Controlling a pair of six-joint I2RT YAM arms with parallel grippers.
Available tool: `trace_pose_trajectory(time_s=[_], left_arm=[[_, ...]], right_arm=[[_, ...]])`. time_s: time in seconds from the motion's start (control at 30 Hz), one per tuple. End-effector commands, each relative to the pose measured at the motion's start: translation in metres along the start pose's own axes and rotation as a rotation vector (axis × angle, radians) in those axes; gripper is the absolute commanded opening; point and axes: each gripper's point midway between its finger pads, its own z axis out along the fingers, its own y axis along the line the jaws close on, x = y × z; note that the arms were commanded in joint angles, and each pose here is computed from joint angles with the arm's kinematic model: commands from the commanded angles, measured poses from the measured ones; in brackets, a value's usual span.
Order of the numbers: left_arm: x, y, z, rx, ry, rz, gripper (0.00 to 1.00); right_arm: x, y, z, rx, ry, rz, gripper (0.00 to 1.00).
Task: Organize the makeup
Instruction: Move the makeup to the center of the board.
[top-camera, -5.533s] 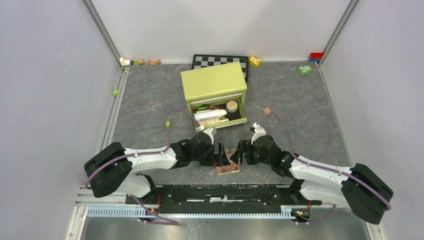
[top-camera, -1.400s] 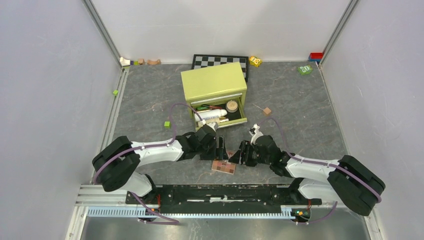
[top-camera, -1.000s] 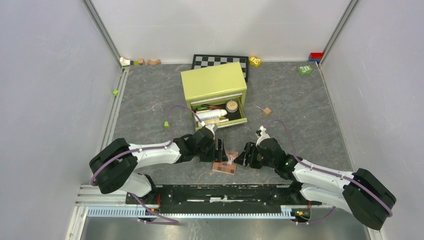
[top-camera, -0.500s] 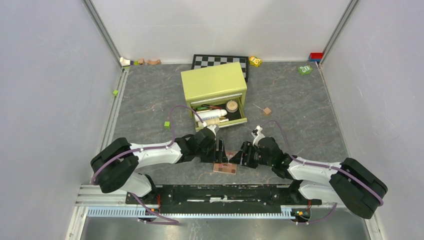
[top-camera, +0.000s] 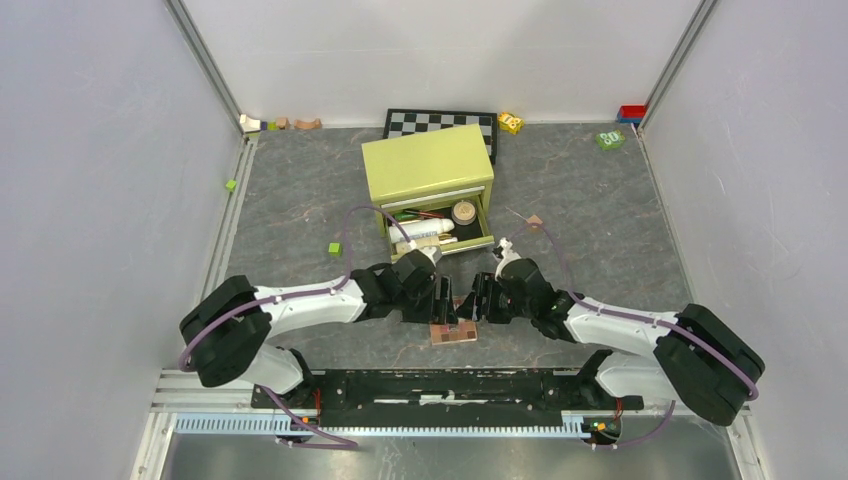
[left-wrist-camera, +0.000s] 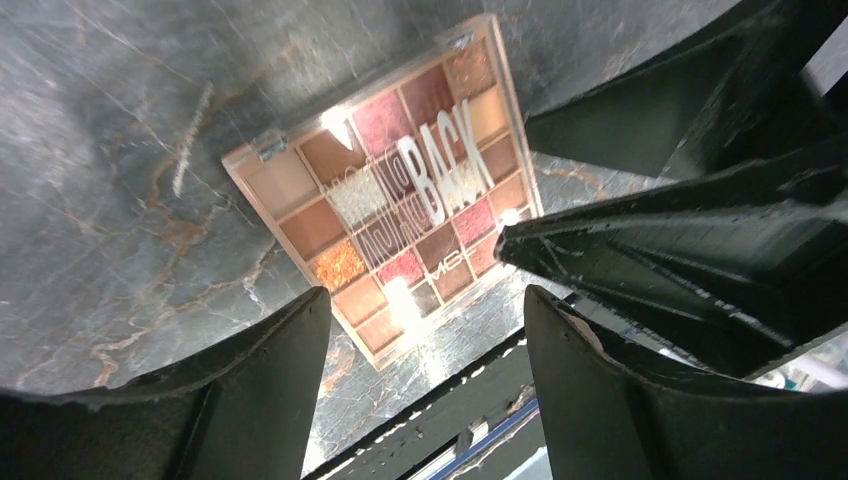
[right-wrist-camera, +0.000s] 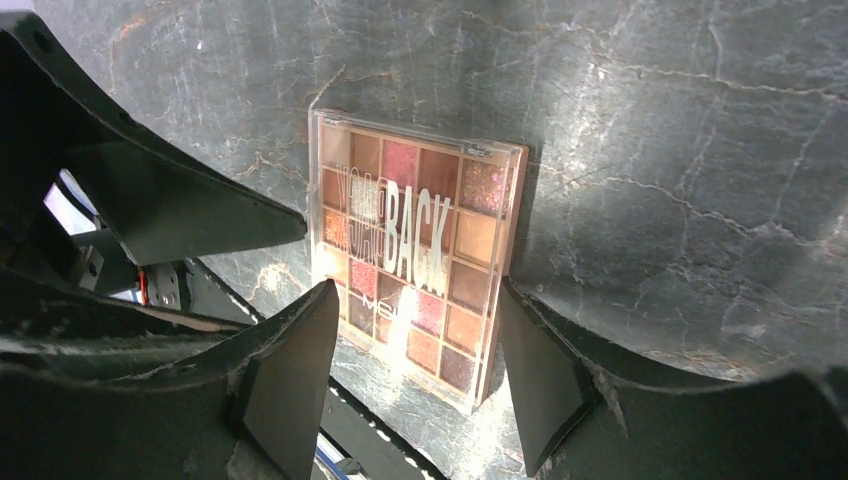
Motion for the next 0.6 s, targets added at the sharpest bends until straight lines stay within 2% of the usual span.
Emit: trace_pose_trajectory(time_s=[0.0, 0.23, 0.57], left_arm=[[-0.039, -0.013, -0.018, 0.048, -0.103, 0.009, 0.77], [-0.045, -0.007, -0.024, 0.024, -0.110, 0.024, 0.76], [-0.014, 0.039, -0.029, -0.073, -0.124, -0.109, 0.80]], right_arm=[[-0.019, 0.021, 0.001, -0.049, -0.043, -0.030, 0.66], [-0.025, 0.025, 0.000, -0.057, -0.057, -0.026, 0.66], [-0.009, -0.022, -0.010, 0.115, -0.057, -0.019, 0.66]])
